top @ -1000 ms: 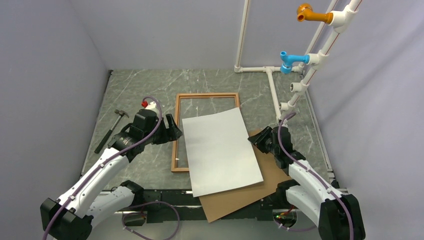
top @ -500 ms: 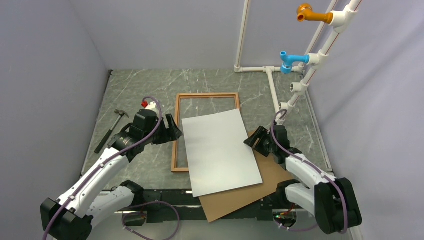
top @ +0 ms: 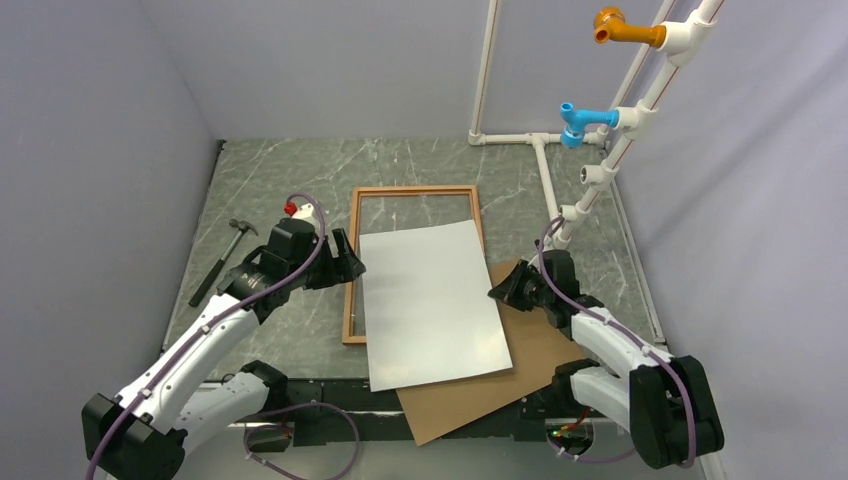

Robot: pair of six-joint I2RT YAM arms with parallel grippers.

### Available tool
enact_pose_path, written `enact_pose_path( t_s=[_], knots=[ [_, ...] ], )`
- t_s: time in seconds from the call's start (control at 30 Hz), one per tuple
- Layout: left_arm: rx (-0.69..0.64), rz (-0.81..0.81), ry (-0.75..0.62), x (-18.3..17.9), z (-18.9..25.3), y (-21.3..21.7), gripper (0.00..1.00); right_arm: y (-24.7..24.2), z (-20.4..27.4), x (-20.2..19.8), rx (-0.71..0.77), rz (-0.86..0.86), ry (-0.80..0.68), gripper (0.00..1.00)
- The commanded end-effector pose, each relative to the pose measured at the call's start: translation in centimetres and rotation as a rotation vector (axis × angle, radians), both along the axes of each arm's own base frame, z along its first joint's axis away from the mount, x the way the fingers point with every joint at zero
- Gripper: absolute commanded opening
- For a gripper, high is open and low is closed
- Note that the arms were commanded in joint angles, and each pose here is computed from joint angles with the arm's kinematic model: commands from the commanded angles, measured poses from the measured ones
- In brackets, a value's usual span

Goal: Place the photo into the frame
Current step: Place the photo in the photo frame.

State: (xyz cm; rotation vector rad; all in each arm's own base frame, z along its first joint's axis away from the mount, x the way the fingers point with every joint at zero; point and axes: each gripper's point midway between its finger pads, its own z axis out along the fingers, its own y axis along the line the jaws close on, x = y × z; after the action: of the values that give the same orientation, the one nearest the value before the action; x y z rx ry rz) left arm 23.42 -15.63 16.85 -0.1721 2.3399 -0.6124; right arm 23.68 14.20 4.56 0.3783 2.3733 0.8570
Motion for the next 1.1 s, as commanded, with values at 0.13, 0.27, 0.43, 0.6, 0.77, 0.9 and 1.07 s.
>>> enact_pose_path(
  t_s=[0.13, 0.27, 0.43, 0.6, 0.77, 0.9, 1.07],
  knots=[
    [0.013, -0.009, -0.007, 0.2, 0.2, 0.1, 0.83, -0.2, 2.5, 0.2, -0.01, 0.009, -0.061, 0.0],
    [0.018, -0.006, -0.009, 0.2, 0.2, 0.2, 0.83, 0.6, 4.6, 0.8, 0.042, 0.017, -0.1, 0.0],
    [0.018, -0.006, -0.012, 0.2, 0.3, 0.2, 0.83, 1.5, 7.3, 2.2, 0.112, 0.008, -0.15, 0.0],
    [0.018, -0.005, -0.012, 0.2, 0.3, 0.2, 0.83, 1.9, 9.1, 3.5, 0.162, -0.021, -0.161, 0.0],
    [0.023, -0.004, -0.012, 0.2, 0.3, 0.3, 0.83, 1.3, 11.0, 4.7, 0.186, -0.11, -0.212, 0.0],
    [0.025, -0.004, -0.007, 0.2, 0.1, 0.3, 0.83, 0.8, 12.1, 5.6, 0.199, -0.158, -0.254, 0.0],
    [0.028, -0.006, -0.002, 0.2, -0.1, 0.3, 0.83, 0.6, 13.1, 6.4, 0.221, -0.192, -0.284, 0.0]
  ],
)
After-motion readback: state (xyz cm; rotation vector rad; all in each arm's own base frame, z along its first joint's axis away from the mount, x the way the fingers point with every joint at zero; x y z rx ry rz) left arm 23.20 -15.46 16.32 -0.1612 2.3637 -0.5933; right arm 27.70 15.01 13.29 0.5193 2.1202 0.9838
